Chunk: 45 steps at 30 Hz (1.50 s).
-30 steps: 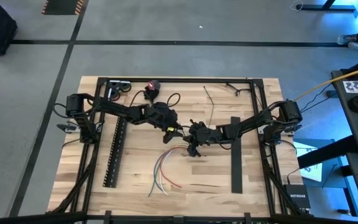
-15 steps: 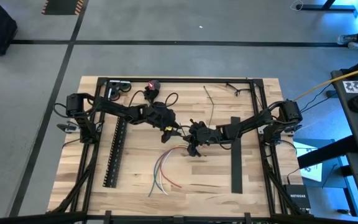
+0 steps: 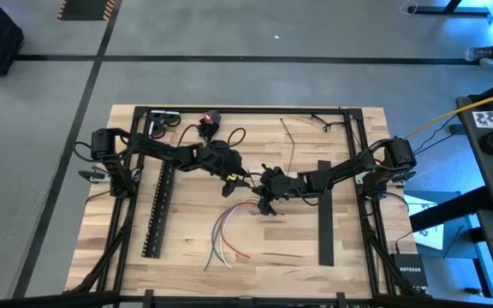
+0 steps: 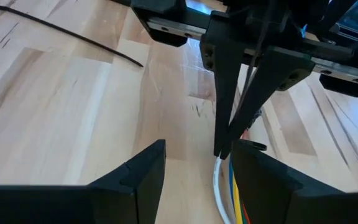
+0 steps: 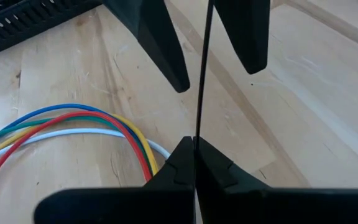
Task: Ziptie cables
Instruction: Wrap the cable wires with the black zip tie
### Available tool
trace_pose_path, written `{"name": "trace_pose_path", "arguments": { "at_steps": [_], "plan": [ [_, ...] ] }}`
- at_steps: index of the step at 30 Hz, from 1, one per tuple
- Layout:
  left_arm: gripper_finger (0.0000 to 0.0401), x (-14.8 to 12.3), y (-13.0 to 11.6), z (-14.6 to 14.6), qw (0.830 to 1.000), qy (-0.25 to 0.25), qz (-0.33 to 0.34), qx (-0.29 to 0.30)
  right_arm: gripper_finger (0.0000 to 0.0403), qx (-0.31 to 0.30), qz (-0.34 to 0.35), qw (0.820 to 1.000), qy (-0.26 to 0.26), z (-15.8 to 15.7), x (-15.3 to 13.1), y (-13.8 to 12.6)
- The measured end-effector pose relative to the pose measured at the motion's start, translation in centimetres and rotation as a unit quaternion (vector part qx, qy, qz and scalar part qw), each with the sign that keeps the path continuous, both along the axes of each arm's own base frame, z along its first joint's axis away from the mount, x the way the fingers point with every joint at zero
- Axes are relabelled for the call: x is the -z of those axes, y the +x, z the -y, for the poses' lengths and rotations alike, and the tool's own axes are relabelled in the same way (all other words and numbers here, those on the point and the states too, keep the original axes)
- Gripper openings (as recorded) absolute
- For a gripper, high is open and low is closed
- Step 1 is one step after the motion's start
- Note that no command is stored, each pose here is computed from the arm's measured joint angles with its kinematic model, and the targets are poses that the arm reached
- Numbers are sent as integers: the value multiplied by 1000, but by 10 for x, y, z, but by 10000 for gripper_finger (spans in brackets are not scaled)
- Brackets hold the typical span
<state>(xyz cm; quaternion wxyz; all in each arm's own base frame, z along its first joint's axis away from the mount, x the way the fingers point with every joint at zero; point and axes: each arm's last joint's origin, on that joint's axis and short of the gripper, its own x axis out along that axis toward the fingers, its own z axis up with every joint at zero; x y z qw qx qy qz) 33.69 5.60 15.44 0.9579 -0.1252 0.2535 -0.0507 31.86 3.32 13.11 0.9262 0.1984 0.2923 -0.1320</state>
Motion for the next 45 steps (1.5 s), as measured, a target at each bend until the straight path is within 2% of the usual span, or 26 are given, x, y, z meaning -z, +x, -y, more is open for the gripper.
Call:
{"name": "trace_pose_path", "arguments": {
  "at_steps": [9,17,31,35,41,45],
  "plan": [
    [175,1,4,-1,1000,3,21,-1,0,0,0,1000,0,0,0,0],
    [175,22,11,7,1000,-22,6,-1,0,0,1,1000,0,0,0,0],
    [170,13,17,18,998,-24,58,16,0,-15,-2,1000,-16,0,0,0],
    [127,11,17,17,997,-23,68,12,0,-21,-3,1000,-11,-1,0,0],
    [15,8,18,17,996,-12,83,21,4,-33,-5,999,-3,0,0,0],
    [4,7,18,19,996,-21,81,20,31,-51,-16,999,13,-1,-10,-3]
  ]
}}
